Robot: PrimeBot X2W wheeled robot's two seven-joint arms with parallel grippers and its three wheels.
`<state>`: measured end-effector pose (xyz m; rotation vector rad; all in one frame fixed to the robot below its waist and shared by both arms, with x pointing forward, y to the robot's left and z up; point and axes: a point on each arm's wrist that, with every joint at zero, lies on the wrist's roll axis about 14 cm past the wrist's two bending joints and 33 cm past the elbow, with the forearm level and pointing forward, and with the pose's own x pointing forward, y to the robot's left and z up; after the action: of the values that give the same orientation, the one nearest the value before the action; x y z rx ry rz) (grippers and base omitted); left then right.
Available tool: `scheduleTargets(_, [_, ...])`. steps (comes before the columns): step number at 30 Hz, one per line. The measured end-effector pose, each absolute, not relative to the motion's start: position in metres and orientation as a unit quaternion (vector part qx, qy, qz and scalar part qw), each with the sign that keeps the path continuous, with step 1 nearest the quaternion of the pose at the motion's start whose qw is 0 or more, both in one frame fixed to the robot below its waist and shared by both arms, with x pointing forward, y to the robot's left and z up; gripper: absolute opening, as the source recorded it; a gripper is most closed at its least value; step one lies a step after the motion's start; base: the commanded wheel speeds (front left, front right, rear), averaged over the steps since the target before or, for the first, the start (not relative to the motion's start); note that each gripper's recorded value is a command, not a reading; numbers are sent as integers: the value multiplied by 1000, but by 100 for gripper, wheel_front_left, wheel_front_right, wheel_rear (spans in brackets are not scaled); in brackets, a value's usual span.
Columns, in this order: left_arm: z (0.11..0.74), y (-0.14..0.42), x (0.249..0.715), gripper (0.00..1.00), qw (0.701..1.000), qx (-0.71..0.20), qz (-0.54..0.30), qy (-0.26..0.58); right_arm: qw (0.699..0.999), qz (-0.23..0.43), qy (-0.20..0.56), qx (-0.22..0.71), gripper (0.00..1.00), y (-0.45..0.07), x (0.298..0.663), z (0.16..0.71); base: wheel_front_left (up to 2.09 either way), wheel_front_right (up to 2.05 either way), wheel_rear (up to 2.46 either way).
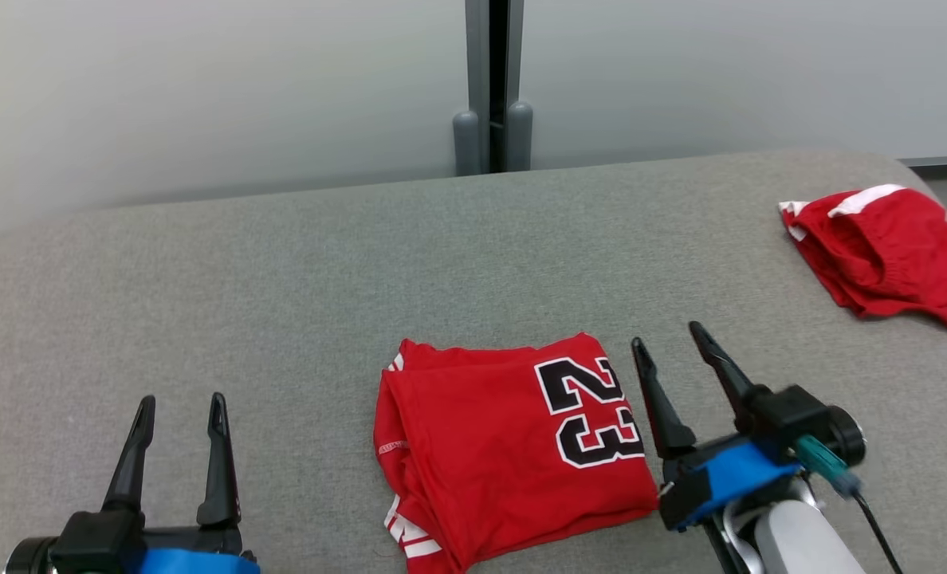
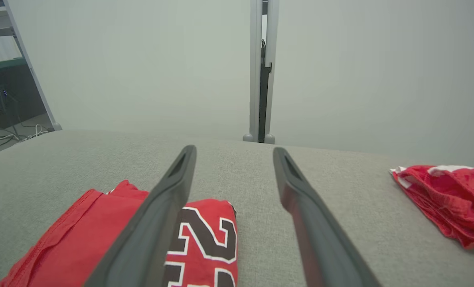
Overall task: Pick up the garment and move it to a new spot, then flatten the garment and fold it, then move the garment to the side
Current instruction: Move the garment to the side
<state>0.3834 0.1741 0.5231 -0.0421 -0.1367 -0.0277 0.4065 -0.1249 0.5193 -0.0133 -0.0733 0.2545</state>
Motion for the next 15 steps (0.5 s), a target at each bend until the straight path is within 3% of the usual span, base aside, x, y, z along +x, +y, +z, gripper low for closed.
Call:
scheduleTargets(5, [521, 179, 390, 100, 998, -20, -8, -66, 986, 158, 46, -13, 100, -106, 421, 478, 0, 0, 0])
scheduleTargets(15, [513, 192, 396, 100, 998, -17, 11, -55, 968, 164, 189, -23, 100, -108, 412, 396, 0, 0, 0])
